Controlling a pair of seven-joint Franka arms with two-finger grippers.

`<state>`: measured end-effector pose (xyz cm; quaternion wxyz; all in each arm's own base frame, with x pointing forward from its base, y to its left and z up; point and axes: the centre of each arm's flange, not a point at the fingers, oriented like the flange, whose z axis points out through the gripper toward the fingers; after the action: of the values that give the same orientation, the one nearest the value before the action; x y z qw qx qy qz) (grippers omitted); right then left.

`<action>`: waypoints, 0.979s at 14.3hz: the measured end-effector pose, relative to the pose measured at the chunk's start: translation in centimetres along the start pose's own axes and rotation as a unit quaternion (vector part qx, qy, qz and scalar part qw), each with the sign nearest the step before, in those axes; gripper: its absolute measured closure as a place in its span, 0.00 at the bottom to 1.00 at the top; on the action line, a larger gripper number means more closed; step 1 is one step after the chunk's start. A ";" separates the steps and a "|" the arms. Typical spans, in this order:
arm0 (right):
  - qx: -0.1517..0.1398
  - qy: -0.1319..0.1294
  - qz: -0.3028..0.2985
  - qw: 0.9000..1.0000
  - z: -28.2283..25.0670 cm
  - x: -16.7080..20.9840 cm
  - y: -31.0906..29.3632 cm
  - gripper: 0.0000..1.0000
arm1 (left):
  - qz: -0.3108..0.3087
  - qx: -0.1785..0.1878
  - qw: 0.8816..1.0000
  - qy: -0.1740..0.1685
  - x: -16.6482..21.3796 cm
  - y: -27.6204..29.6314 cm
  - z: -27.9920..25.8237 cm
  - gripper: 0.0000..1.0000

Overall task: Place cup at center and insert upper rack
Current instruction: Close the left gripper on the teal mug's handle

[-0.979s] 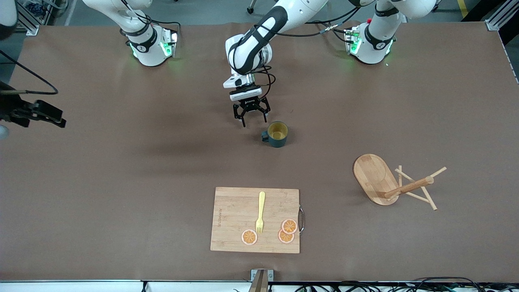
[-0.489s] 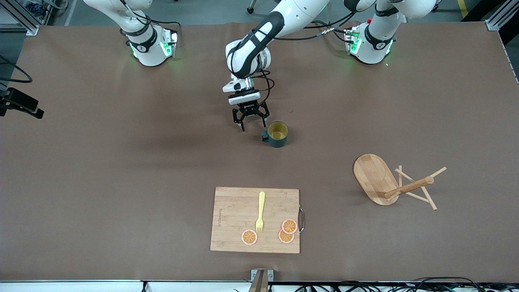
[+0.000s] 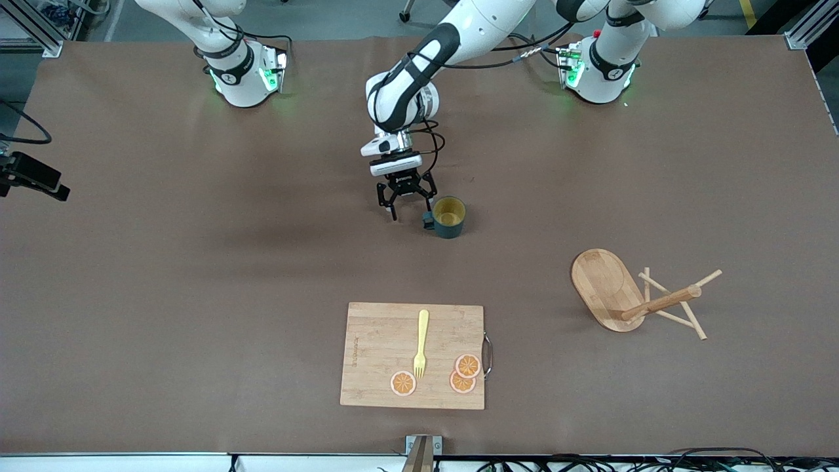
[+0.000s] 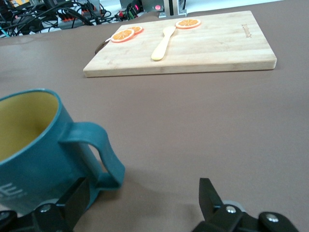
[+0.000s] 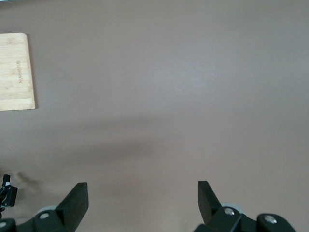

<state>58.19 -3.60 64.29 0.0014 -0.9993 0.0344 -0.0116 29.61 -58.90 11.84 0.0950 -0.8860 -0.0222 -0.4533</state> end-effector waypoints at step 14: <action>0.000 -0.011 -0.015 1.000 1.6 0.2 -1.8 0.00 | -0.012 0.008 1.000 0.012 0.5 1.0 2.7 0.09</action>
<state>58.53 -1.85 62.72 0.0012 -0.9998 0.0192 -0.0002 32.16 -59.41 10.59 0.0969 -0.8793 -0.0349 -0.4650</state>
